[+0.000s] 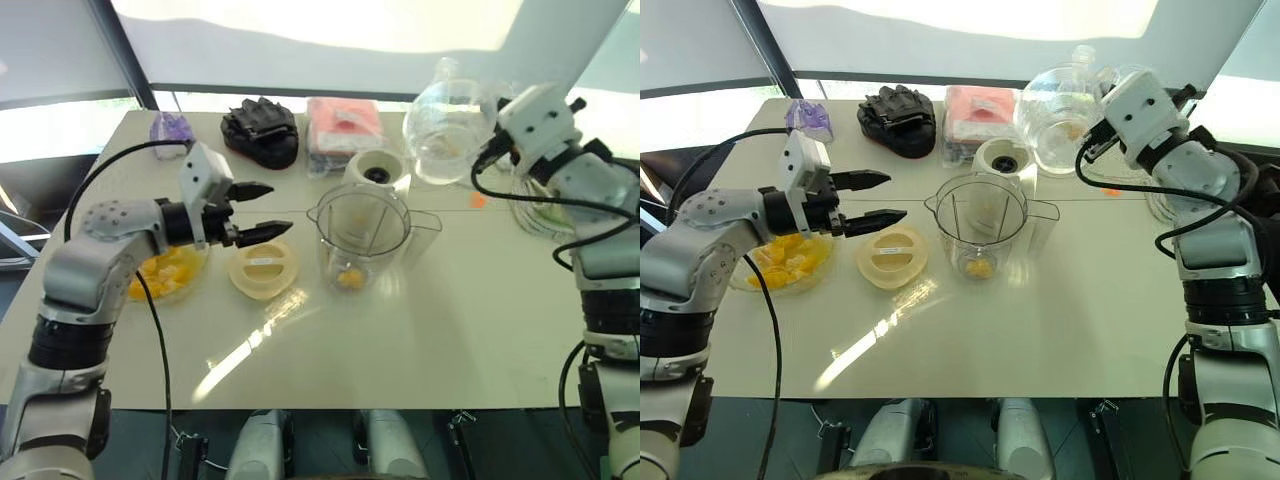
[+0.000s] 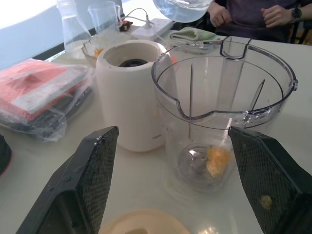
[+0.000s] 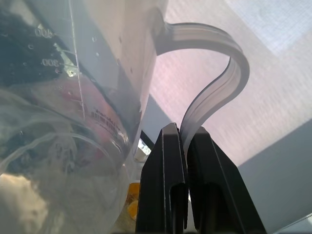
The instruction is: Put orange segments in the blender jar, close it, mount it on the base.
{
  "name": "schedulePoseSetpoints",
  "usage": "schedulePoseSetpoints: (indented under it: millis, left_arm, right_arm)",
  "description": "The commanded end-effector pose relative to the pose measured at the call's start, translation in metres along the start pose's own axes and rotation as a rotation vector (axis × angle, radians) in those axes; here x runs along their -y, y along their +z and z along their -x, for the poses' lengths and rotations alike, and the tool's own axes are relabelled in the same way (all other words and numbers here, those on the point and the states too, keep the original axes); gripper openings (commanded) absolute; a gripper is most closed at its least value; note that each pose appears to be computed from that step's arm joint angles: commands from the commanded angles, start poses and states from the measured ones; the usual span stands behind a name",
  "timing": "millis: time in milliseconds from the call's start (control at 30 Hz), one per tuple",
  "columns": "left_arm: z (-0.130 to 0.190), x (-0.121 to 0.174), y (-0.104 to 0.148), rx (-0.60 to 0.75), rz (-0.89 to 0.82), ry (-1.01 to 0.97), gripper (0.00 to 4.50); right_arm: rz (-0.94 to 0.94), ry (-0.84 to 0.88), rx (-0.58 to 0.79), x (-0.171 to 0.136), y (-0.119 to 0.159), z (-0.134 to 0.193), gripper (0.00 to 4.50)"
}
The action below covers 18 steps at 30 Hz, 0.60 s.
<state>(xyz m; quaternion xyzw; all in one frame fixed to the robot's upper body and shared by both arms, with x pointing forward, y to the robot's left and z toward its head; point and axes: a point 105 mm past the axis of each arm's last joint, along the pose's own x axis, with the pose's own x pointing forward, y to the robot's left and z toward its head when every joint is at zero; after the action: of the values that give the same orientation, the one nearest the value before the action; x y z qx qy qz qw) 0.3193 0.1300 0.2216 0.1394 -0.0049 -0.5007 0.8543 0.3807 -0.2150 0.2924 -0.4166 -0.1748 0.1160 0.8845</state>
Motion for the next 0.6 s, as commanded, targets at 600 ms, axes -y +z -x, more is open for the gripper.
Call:
schedulePoseSetpoints:
  millis: [600]
  left_arm:
    - [-0.003, 0.010, 0.006, 0.040, -0.008, 0.011, 3.78]
  right_arm:
    - [0.458, 0.060, 0.207, -0.013, 0.050, -0.006, 0.10]
